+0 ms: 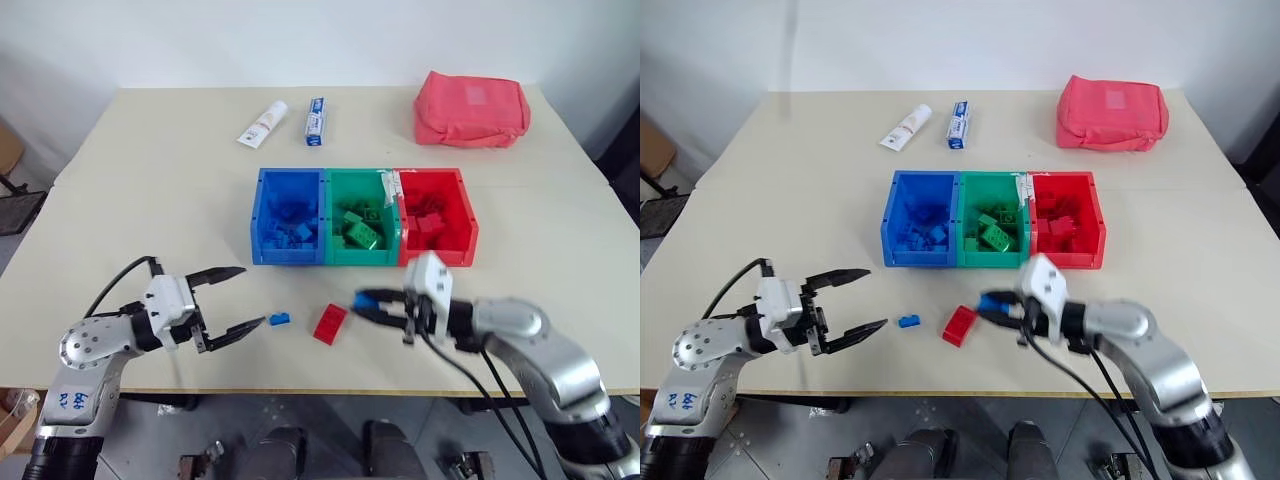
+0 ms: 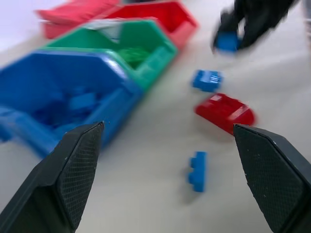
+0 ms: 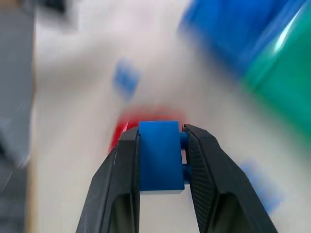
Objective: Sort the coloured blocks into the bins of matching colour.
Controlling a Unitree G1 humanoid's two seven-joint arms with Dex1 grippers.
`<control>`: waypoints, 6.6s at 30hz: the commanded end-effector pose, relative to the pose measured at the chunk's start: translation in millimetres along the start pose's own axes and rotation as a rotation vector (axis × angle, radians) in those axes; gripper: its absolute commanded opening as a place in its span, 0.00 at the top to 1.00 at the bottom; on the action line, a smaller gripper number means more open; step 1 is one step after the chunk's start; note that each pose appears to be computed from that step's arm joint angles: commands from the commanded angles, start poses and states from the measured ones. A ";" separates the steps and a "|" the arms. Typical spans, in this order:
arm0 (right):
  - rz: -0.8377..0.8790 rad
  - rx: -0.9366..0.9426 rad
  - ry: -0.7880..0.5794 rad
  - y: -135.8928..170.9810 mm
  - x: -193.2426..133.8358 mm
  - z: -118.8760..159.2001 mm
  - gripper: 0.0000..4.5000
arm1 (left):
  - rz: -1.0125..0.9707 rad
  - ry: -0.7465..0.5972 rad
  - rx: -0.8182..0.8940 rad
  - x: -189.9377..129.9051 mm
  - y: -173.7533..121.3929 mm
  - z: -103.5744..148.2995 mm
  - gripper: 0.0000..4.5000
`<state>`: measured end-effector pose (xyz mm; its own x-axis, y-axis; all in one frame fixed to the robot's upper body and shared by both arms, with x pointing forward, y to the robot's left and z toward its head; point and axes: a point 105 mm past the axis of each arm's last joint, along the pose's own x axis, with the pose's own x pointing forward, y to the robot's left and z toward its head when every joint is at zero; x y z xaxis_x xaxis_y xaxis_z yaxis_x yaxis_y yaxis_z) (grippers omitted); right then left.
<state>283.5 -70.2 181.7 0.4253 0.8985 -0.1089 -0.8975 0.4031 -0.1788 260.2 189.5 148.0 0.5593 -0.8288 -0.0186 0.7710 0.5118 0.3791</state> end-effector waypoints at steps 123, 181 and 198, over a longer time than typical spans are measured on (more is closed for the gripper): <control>0.008 -0.200 0.174 -33.6 -106.7 -43.2 0.01 | -0.248 0.017 -0.031 25.8 -4.8 -5.5 0.00; -0.073 -0.092 -0.024 -63.1 110.9 46.8 0.61 | 0.109 -0.042 -0.141 -2.4 4.2 -15.8 0.00; 0.252 -0.276 -0.085 -16.7 -69.2 -4.4 0.01 | -0.036 0.062 -0.096 -16.8 14.7 -20.2 0.00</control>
<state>285.1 -130.6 175.8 0.2355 0.9642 -0.1215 -0.9186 0.1800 -0.3519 270.8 210.0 130.7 0.5649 -0.8218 -0.0750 0.8084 0.5328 0.2503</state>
